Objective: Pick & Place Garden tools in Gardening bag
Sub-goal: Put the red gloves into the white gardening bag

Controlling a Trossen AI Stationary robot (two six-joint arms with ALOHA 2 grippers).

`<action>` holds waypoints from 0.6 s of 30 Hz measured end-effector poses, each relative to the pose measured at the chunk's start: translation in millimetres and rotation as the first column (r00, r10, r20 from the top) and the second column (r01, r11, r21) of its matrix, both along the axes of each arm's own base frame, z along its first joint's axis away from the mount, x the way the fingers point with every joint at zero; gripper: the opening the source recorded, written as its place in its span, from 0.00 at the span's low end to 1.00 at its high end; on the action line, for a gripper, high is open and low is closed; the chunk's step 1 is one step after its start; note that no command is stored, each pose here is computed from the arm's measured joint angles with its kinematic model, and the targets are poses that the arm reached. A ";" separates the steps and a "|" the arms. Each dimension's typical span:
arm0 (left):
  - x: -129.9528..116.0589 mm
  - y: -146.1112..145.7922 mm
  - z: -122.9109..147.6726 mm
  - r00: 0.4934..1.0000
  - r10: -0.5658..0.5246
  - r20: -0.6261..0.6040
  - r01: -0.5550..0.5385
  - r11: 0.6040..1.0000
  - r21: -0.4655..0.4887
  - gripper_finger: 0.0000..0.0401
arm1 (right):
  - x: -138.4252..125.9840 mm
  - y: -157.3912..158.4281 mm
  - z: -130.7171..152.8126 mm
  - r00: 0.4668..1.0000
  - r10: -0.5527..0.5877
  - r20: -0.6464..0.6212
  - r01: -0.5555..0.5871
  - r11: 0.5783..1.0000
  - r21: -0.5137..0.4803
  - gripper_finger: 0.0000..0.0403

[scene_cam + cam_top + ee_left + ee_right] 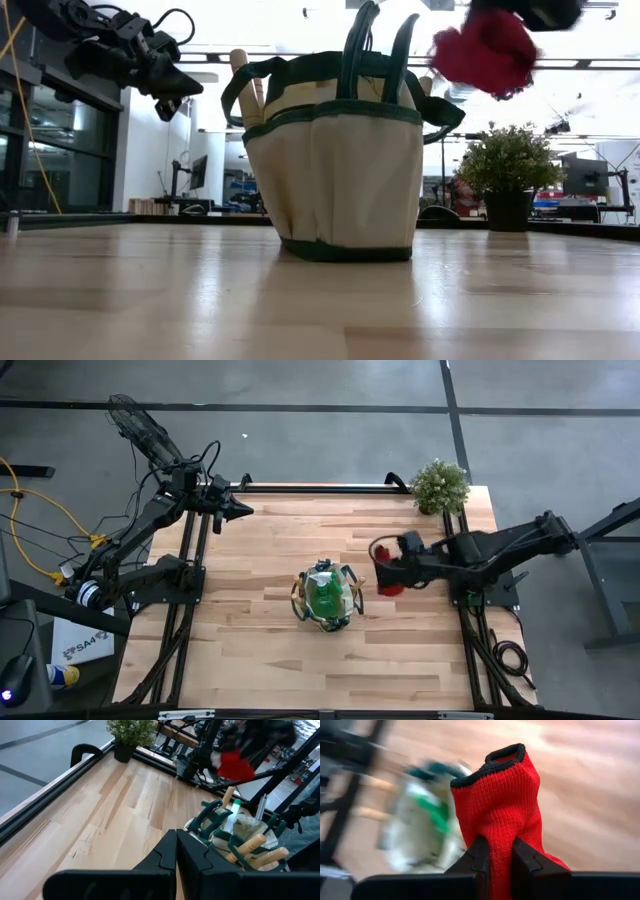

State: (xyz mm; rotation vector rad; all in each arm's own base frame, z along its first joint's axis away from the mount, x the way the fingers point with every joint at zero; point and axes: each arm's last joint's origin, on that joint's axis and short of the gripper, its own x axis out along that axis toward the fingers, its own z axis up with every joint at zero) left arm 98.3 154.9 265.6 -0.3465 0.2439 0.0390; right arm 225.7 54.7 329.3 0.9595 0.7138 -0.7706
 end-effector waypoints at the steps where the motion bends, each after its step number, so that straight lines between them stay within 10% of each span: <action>1: 0.0 0.0 0.0 1.000 0.000 0.000 0.000 1.000 0.000 0.00 | 3.6 -0.3 8.8 0.999 0.027 0.035 -0.026 0.999 -0.038 0.06; 9: 0.0 -0.1 0.0 1.000 -0.003 0.001 0.003 1.000 0.000 0.00 | 65.4 3.4 24.0 0.917 0.379 0.125 -0.310 0.874 -0.374 0.06; 18: 0.0 -0.1 0.0 1.000 -0.004 0.002 0.004 1.000 0.001 0.00 | 126.9 11.6 -14.2 0.794 0.596 0.125 -0.498 0.754 -0.429 0.06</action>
